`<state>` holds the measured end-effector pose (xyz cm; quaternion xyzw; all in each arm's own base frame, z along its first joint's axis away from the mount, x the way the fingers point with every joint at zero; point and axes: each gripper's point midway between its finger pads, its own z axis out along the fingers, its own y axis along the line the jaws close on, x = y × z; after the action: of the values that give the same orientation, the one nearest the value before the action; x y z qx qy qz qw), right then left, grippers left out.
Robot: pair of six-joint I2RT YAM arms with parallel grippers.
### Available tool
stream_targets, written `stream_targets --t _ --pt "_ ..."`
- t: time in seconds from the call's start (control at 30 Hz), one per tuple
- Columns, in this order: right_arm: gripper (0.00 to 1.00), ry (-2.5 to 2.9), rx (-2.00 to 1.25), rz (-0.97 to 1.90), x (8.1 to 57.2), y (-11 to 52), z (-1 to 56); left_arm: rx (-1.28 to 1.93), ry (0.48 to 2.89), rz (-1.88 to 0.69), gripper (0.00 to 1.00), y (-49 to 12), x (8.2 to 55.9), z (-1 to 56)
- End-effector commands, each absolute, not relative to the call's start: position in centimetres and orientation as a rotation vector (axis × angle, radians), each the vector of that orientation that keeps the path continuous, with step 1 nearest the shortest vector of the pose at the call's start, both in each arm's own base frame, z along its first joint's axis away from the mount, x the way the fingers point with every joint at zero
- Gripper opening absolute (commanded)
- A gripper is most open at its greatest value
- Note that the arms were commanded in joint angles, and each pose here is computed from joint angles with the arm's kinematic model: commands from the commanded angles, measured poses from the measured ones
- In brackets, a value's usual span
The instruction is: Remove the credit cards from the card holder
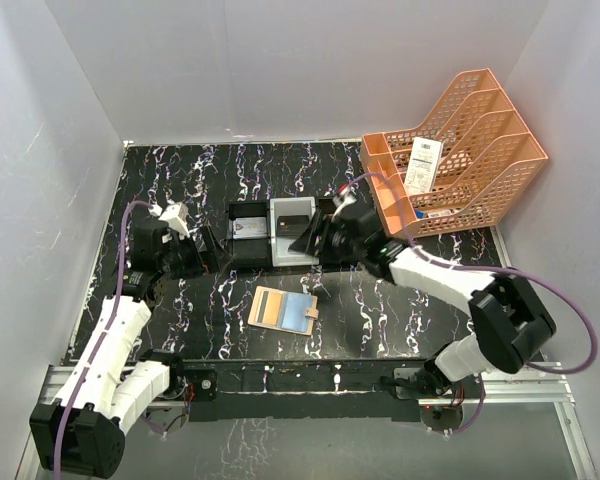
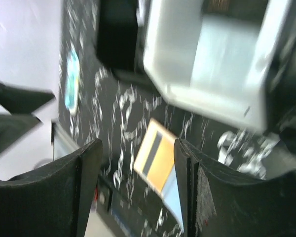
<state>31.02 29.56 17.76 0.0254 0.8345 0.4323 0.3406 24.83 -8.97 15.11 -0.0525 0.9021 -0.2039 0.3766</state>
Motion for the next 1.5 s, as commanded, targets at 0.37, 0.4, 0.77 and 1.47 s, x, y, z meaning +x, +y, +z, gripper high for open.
stream_targets --t 0.37,0.4,0.77,1.47 --pt "0.49 2.328 0.188 1.262 20.1 37.5 12.2 -0.272 2.343 -1.133 0.72 -16.2 20.3 11.6" --pt "0.49 2.334 0.188 1.274 20.0 37.6 12.0 -0.276 2.346 -1.116 0.69 -16.1 20.3 11.4" --pt "0.44 2.459 0.223 1.195 19.3 37.6 6.6 -0.223 2.407 -1.090 0.47 -18.6 20.1 9.4" --pt "0.39 2.519 0.278 1.079 18.9 35.7 2.5 -0.166 2.624 -0.869 0.18 -18.6 17.5 2.2"
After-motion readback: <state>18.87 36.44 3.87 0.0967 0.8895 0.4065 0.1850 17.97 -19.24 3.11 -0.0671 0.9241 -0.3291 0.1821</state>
